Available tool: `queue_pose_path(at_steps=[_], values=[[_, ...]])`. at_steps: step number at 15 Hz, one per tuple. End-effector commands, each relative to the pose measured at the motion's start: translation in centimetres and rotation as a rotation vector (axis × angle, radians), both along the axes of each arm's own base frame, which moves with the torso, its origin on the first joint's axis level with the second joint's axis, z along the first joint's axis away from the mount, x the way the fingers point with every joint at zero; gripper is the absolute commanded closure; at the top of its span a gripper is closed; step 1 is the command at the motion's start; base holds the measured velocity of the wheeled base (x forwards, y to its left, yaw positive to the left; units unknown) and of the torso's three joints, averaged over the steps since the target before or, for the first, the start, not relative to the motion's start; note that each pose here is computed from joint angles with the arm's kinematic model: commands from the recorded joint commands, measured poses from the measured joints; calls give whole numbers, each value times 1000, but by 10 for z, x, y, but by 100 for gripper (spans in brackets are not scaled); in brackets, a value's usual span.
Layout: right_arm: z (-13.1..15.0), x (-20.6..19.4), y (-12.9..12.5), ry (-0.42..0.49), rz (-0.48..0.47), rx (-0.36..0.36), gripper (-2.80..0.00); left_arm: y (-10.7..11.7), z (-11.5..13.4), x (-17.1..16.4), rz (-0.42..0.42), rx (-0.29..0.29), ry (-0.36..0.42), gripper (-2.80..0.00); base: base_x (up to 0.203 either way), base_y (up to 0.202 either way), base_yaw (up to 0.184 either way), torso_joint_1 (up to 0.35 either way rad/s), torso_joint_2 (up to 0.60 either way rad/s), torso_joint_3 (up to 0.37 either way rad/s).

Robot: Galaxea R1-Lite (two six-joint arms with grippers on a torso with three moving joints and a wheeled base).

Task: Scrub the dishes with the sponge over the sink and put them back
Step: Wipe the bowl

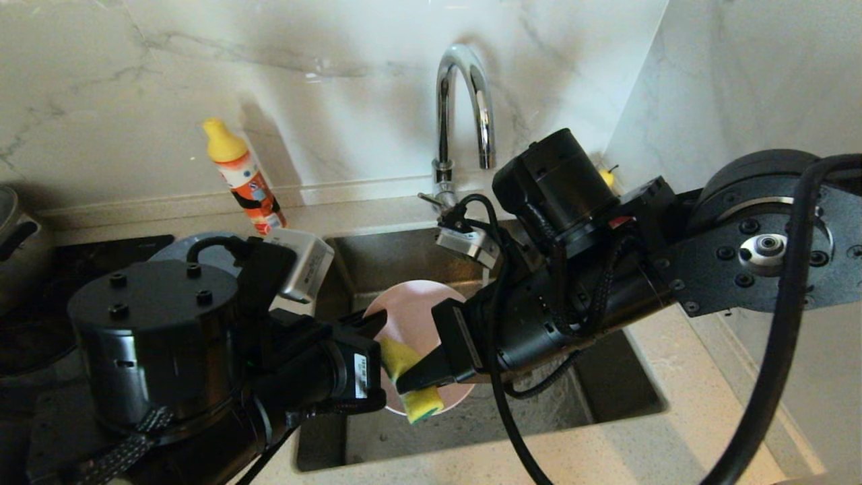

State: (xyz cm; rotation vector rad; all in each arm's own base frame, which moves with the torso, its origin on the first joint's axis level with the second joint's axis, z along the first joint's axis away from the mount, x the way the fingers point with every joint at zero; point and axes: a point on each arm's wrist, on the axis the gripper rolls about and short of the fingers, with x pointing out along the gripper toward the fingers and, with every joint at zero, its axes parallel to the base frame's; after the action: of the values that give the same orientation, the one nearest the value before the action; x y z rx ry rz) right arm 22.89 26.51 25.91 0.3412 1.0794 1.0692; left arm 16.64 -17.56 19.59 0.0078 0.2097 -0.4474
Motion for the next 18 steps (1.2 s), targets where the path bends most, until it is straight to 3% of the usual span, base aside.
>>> queue_pose_path(at_steps=[1,7,13,18], values=[[2,3,-4,1,-16,6,0,1,0,-1,0,-7,-5,0,0,0,0,0,0,0],[0,23,-19,2,-84,5,0,5,-2,-5,-8,-9,-6,0,0,0,0,0,0,0],[26,23,-42,-47,-136,55,0,9,-6,-9,-8,-1,3,0,0,0,0,0,0,0],[29,22,-44,-57,-138,65,0,11,-8,-11,-9,-6,-5,0,0,0,0,0,0,0]])
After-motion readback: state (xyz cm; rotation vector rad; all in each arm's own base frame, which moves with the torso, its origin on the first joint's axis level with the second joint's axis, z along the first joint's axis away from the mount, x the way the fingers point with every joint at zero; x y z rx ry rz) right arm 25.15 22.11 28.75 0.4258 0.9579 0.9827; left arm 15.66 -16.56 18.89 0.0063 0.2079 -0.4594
